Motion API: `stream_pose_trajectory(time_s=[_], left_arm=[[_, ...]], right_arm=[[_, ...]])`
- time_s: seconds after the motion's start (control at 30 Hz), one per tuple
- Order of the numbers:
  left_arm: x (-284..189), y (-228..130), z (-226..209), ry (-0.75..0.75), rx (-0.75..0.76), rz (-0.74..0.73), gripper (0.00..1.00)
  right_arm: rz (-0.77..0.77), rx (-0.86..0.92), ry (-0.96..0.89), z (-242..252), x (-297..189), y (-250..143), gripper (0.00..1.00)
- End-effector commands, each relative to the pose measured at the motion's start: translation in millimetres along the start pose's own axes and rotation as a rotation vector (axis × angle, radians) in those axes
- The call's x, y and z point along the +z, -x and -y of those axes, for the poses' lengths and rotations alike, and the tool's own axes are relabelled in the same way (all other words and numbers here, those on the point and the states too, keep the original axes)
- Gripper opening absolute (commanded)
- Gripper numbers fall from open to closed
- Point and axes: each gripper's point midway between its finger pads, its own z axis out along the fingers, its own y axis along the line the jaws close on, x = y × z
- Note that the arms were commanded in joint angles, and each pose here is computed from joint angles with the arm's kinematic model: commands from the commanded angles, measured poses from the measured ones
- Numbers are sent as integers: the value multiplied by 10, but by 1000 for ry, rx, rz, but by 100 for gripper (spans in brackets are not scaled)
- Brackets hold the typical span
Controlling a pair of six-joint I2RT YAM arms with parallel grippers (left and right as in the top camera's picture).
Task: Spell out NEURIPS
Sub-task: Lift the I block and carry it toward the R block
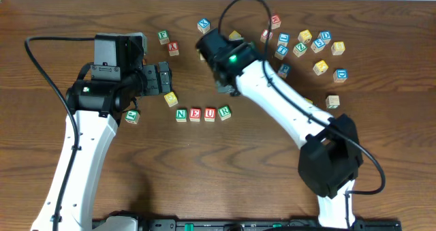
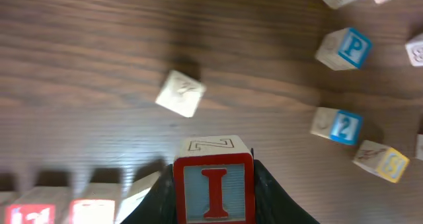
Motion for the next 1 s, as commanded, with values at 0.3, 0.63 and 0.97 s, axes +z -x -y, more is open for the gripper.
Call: stream_pose_trajectory(time_s=[0.3, 0.63, 0.97], left_arm=[[-82, 91, 33, -11, 9, 30, 98], [-82, 92, 34, -11, 9, 31, 98], [-82, 91, 33, -10, 9, 30, 98]], right_arm=[[5, 54, -43, 113, 170, -288, 2], [83, 114, 139, 212, -107, -569, 14], [60, 135, 219, 127, 102, -898, 16]])
